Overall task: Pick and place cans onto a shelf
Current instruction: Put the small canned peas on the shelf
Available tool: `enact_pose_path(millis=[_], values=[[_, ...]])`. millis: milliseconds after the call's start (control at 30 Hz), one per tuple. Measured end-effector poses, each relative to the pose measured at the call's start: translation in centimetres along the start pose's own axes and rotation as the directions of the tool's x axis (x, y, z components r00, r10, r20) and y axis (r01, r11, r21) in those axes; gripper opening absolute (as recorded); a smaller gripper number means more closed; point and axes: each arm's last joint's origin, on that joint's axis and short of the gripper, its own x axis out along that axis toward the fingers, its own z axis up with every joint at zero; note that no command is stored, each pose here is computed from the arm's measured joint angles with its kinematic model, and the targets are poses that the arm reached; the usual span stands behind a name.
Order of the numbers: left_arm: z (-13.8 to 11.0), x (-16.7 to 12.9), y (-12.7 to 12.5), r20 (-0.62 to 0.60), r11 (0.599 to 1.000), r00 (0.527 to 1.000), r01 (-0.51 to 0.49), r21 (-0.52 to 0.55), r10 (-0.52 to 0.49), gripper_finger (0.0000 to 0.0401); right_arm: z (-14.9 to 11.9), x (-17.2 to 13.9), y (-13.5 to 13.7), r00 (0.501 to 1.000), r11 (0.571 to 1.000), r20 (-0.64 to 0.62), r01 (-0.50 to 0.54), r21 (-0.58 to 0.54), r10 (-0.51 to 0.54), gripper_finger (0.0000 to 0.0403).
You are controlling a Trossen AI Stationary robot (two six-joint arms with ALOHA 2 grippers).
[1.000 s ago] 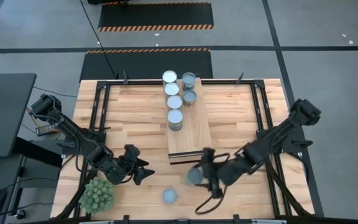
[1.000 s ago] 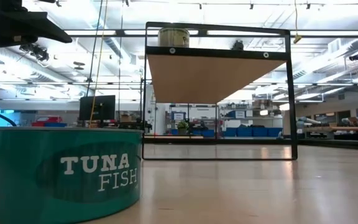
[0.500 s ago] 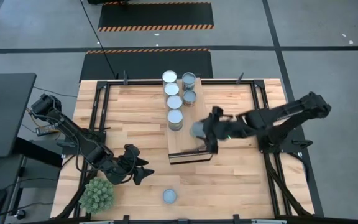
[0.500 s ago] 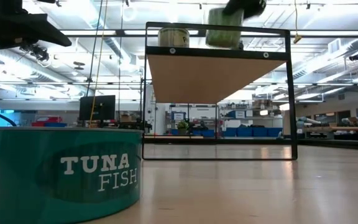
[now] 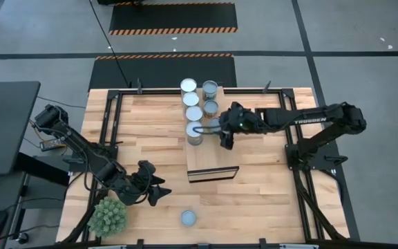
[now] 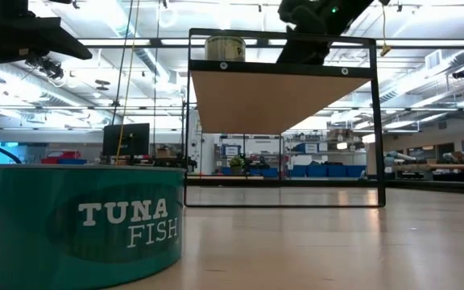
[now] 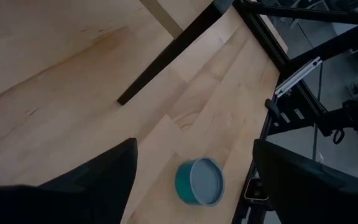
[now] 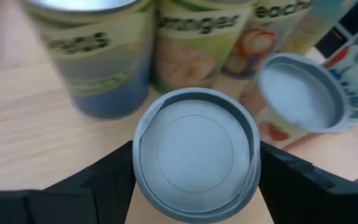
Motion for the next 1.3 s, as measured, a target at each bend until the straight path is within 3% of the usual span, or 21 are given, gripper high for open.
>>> enact_pose_path(millis=[333,967,1300], values=[[0.0,0.0,0.0,0.000,1.000,1.000,-0.001,0.002,0.001,0.0322,0.2,1.1,-2.3,1.000,0.999,0.007,-0.021,0.026,0.021,0.0296],[0.0,0.0,0.0,0.000,1.000,1.000,0.000,-0.001,0.000,0.0322,0.6,1.8,-2.8,0.999,1.000,0.045,0.006,0.023,-0.007,0.0298],[0.0,0.0,0.0,0.000,1.000,1.000,0.000,-0.001,0.000,0.0322,0.7,1.8,-2.7,0.999,1.000,0.047,-0.002,0.024,0.001,0.0344]])
